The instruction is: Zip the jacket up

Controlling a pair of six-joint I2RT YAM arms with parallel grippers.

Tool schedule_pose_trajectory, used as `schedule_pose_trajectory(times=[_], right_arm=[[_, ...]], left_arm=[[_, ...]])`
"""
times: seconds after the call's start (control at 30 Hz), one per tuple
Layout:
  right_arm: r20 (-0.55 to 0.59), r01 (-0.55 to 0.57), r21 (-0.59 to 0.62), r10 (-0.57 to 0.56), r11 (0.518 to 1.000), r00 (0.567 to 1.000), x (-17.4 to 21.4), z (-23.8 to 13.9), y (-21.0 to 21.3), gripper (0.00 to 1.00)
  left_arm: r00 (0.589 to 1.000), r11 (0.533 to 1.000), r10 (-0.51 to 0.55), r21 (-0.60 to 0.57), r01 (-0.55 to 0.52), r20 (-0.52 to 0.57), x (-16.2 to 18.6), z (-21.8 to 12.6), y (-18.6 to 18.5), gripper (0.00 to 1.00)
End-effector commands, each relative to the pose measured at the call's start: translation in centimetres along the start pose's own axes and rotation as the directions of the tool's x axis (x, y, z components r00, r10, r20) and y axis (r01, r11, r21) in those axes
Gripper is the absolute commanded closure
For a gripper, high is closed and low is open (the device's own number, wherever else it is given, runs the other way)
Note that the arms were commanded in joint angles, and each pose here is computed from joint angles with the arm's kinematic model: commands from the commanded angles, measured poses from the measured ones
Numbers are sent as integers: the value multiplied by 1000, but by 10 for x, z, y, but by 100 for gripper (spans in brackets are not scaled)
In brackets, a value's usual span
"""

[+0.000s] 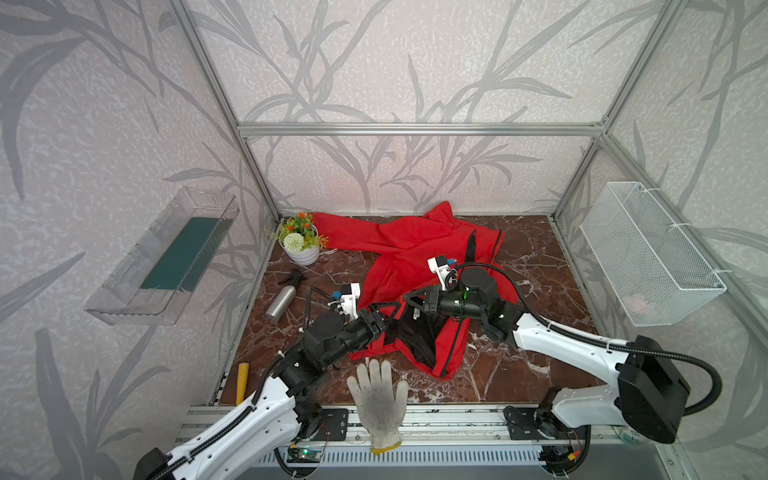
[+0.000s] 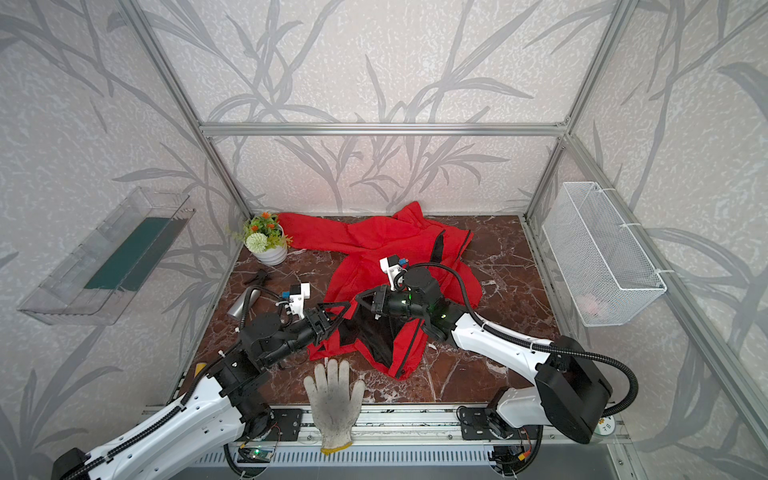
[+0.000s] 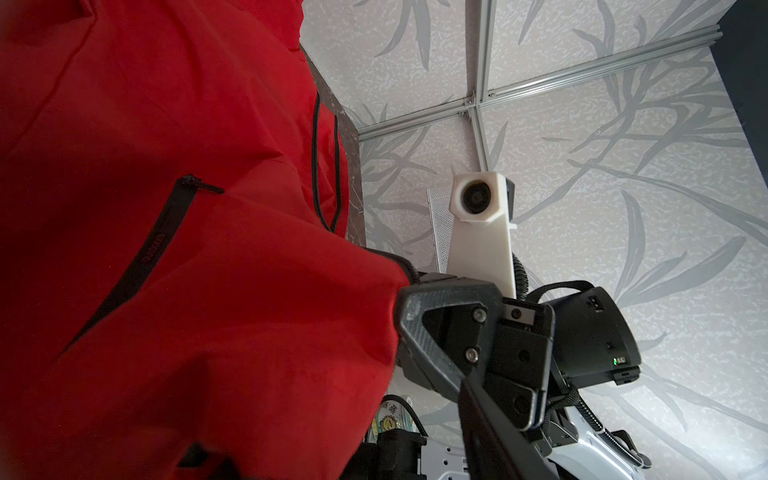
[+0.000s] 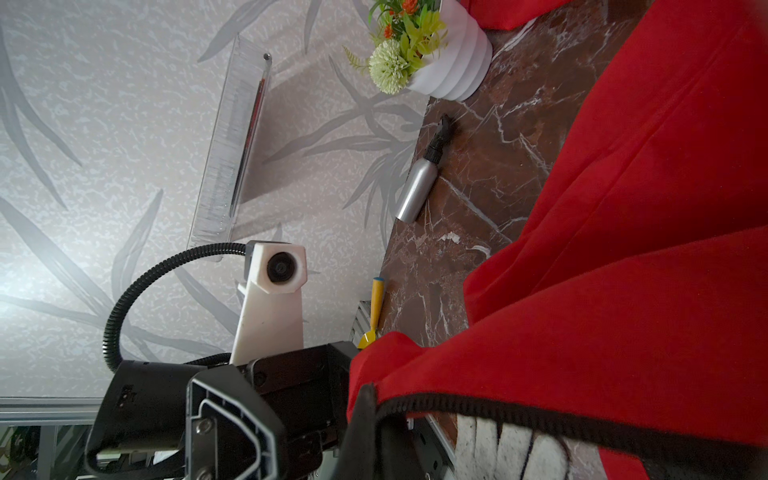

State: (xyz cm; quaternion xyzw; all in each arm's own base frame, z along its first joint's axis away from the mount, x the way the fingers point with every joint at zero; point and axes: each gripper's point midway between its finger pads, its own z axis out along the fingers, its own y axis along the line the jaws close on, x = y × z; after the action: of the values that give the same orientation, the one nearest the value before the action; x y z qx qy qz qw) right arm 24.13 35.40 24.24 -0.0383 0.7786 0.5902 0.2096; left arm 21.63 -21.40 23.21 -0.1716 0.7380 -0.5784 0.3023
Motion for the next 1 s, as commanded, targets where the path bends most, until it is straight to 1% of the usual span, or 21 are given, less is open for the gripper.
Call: schedule_pose_trajectory(times=[0.0,0.1,0.13,0.23,0.3,0.37,0.4,0.6,0.67,0.97], right_arm=[[43,55,-51,-53,997,998,-9,-14,21,100],[52,53,-43,-51,998,997,-9,-20,19,100],[56,51,-42,-49,998,997,-10,-22,18,100],[56,56,-50,-53,997,997,-9,-24,19,100],[53,63,-82,-59,995,997,-9,-22,26,100],[49,71,-121,-65,990,997,-10,-21,33,100],[48,75,-141,-69,987,996,-11,-19,37,100],[31,90,-242,-85,966,996,-17,-7,56,100],[26,87,-252,-83,964,996,-18,-3,56,100],[15,53,-150,-52,987,999,-17,14,23,100]], left_arm=[[1000,1000,-1,10,1,4,-5,0,-2,41],[1000,1000,-5,11,5,17,-12,0,-2,49],[1000,1000,-3,11,3,18,-13,-1,-2,54],[1000,1000,-7,11,7,18,-15,0,-2,73],[1000,1000,-9,14,9,15,-15,0,-4,87],[1000,1000,-13,14,13,13,-15,0,-4,98],[1000,1000,-15,20,15,14,-15,0,-6,100],[1000,999,-23,41,23,8,-15,-1,-13,100],[1000,998,-29,47,29,7,-15,-1,-14,100],[1000,997,-30,71,30,8,-16,-3,-22,100]])
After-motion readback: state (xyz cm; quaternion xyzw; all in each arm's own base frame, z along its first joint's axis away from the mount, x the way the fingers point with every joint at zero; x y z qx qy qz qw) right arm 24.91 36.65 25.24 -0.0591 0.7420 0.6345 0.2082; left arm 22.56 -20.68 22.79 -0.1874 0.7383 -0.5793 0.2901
